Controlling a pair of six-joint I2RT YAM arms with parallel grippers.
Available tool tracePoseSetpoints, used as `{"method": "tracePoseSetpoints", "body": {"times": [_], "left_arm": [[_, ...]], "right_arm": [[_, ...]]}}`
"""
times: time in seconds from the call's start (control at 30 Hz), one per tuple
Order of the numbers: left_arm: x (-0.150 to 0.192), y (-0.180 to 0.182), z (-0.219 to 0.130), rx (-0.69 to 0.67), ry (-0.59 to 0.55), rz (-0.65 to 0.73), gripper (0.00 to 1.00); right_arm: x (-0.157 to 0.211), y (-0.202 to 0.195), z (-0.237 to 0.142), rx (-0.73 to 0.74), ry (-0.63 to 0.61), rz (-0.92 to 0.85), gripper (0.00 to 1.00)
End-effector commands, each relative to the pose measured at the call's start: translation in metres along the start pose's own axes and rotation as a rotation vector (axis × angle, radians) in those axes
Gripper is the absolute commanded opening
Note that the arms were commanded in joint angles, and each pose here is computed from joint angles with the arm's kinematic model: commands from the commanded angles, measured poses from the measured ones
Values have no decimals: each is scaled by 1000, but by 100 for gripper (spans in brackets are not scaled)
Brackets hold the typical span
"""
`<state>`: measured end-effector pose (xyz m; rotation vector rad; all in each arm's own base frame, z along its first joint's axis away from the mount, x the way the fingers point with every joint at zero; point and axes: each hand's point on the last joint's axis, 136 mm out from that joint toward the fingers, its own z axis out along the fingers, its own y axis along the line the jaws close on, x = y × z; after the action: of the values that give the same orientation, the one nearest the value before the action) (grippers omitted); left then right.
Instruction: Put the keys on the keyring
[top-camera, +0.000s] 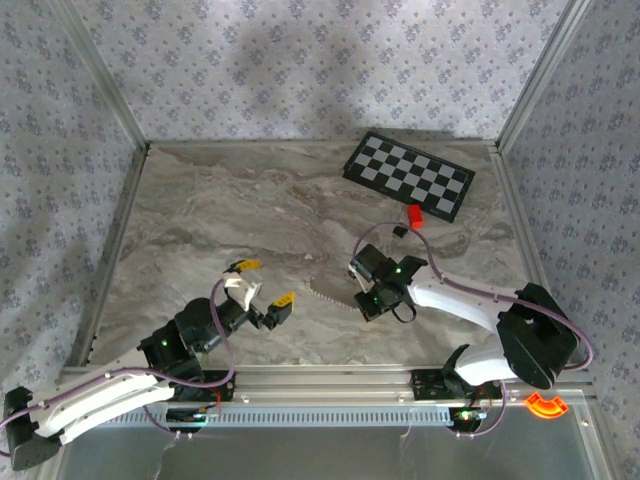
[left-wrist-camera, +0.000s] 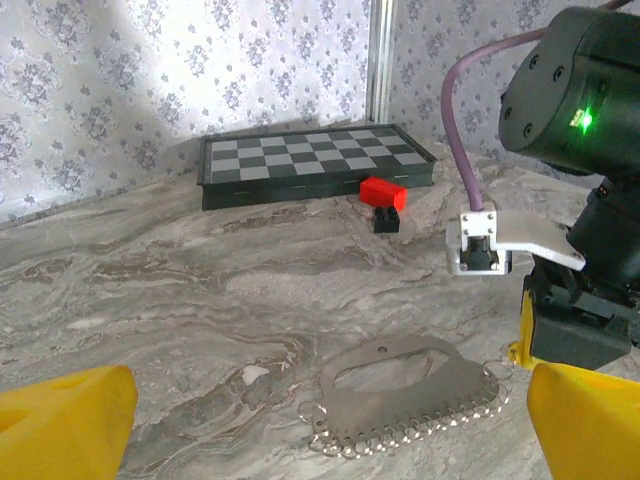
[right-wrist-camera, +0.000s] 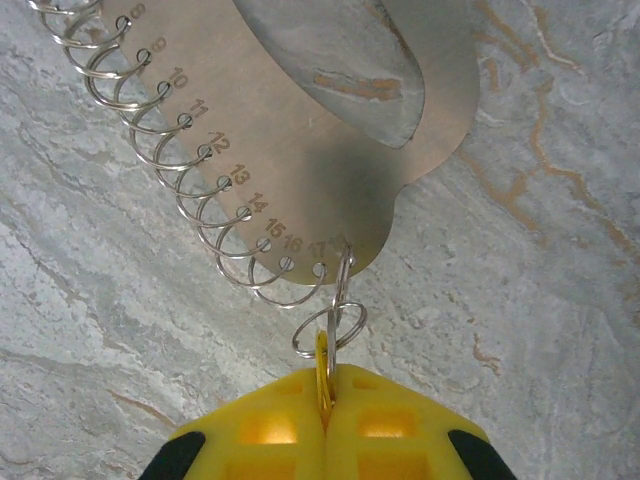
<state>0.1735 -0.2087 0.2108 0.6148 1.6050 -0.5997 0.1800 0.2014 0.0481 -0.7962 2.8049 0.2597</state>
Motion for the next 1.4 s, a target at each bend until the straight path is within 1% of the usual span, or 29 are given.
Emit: {"method": "tracePoseSetpoints", "body": {"times": [0.0, 0.37, 0.6, 0.67, 0.73, 0.87, 1.0, 1.07, 1.2, 1.3, 1.37], "left_arm": [[-9, 1, -2, 3, -56, -15, 100], [-11, 2, -5, 4, -87, -35, 100], [-10, 2, -5, 6, -101, -50, 99], [-10, 2, -5, 7, -102, -49, 100], [-11, 1, -6, 11, -106, -50, 99], [-12, -3, -6, 34, -124, -56, 99], [-13, -1, -7, 25, -108, -56, 100], [-14, 1, -8, 17, -97, -56, 100], [-16, 5, -12, -2, -61, -63, 99], [-14, 6, -14, -11, -36, -102, 99], [-11, 9, -15, -24, -13, -127, 100]], "right_arm": [[6, 0, 1, 6, 2, 38, 0], [18, 7, 9, -24, 51, 60, 1], [22, 5, 7, -9, 45, 87, 7], [23, 4, 6, -9, 42, 91, 11], [23, 4, 4, -12, 33, 94, 18], [20, 4, -2, -12, 8, 96, 23], [18, 1, -13, -2, -24, 95, 28], [15, -2, -19, 14, -48, 96, 34], [1, 0, -38, 3, -153, 88, 49], [-12, 0, -53, 1, -242, 68, 55], [-19, -1, -63, 7, -299, 47, 61]]}}
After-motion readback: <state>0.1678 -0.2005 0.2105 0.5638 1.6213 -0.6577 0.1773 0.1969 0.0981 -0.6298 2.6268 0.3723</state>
